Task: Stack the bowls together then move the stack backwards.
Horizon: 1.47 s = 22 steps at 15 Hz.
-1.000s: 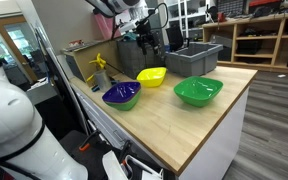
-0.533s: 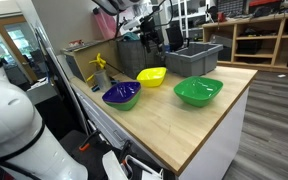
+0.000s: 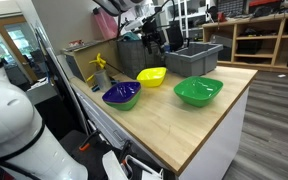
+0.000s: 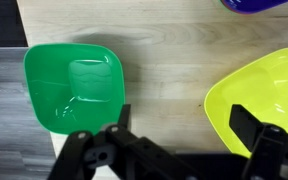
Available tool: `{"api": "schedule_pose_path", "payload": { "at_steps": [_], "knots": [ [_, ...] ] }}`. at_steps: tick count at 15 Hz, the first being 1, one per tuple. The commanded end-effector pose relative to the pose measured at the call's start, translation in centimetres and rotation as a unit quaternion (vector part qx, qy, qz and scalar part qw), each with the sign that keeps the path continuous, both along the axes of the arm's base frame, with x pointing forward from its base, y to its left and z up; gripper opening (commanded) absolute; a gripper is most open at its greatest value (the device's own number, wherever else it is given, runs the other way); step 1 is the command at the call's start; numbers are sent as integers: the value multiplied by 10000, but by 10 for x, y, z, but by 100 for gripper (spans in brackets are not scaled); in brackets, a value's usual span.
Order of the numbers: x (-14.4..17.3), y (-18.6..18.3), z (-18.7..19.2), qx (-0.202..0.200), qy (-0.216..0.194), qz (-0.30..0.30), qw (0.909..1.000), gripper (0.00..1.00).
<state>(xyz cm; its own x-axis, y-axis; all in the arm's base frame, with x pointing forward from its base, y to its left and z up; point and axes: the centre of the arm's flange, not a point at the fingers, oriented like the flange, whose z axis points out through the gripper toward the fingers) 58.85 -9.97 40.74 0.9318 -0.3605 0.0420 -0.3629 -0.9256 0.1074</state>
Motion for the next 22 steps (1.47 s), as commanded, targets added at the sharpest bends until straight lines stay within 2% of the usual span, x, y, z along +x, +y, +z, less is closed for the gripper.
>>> {"api": "schedule_pose_path", "payload": {
  "at_steps": [1, 5, 8, 16, 22],
  "knots": [
    [-3, -38, 2, -8, 46, 67, 10000, 100],
    [-9, -79, -1, 121, 138, 166, 9997, 100],
    [-11, -93, -16, 259, 237, 193, 9992, 100],
    [-3, -95, -85, 323, 659, 170, 9972, 100],
    [-7, -108, -118, 248, 914, 134, 9954, 100]
  ]
}}
